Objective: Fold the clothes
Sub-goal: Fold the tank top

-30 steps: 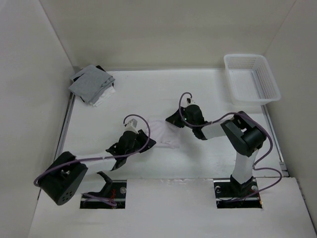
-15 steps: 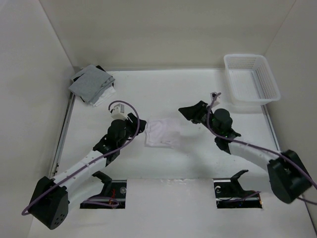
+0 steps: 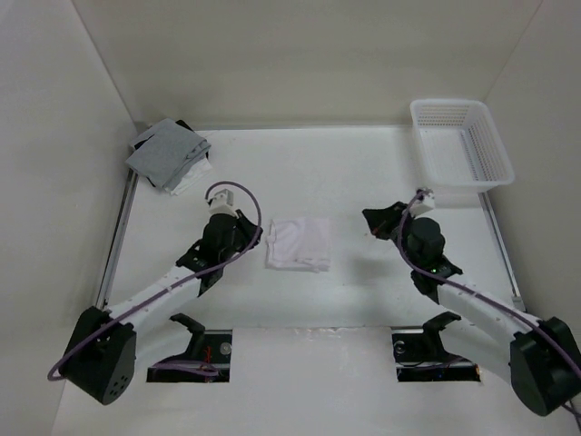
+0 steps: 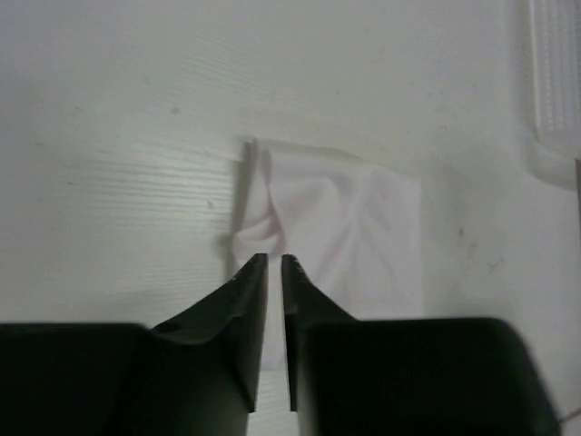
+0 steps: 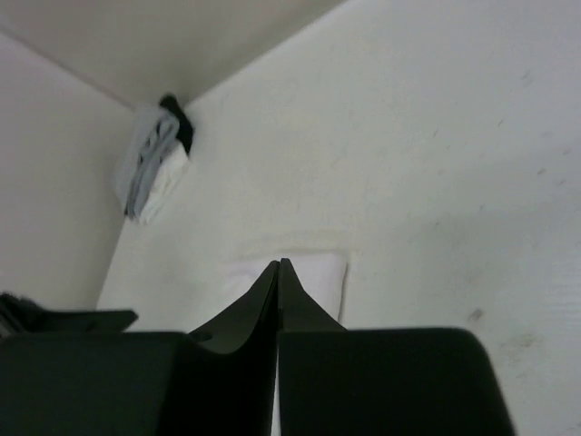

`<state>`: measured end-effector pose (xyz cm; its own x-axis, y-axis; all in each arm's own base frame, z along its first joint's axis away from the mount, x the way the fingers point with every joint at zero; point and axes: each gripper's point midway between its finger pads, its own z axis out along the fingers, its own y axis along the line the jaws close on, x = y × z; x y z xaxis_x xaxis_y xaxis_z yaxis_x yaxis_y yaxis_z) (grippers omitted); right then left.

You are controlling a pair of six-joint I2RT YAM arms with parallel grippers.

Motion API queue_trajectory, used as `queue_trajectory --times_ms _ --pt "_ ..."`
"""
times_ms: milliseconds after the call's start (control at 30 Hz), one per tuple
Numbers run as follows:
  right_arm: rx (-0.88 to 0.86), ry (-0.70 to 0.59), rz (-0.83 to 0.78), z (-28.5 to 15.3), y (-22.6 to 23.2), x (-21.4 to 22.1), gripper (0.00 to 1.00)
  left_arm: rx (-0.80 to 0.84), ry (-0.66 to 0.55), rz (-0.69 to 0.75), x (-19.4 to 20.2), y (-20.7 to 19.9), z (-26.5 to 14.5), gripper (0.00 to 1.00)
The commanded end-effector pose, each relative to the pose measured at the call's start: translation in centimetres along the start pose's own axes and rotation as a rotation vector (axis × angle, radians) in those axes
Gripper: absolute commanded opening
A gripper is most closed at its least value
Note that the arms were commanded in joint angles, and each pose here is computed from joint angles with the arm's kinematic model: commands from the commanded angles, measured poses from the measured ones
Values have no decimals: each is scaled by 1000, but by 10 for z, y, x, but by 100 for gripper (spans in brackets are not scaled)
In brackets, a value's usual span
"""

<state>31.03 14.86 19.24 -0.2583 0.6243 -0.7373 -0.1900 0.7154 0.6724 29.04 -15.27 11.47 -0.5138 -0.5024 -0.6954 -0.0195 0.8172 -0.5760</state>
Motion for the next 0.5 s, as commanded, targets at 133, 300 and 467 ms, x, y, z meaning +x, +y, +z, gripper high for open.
queue_trajectory --times_ms 133,300,467 --pt "-211 345 0 5 71 90 0 212 68 32 10 -81 35 0" --pt "-217 479 50 20 77 136 1 272 165 -28 31 -92 61 1" --pt "-232 510 71 41 83 158 1 281 179 -55 38 -88 81 2"
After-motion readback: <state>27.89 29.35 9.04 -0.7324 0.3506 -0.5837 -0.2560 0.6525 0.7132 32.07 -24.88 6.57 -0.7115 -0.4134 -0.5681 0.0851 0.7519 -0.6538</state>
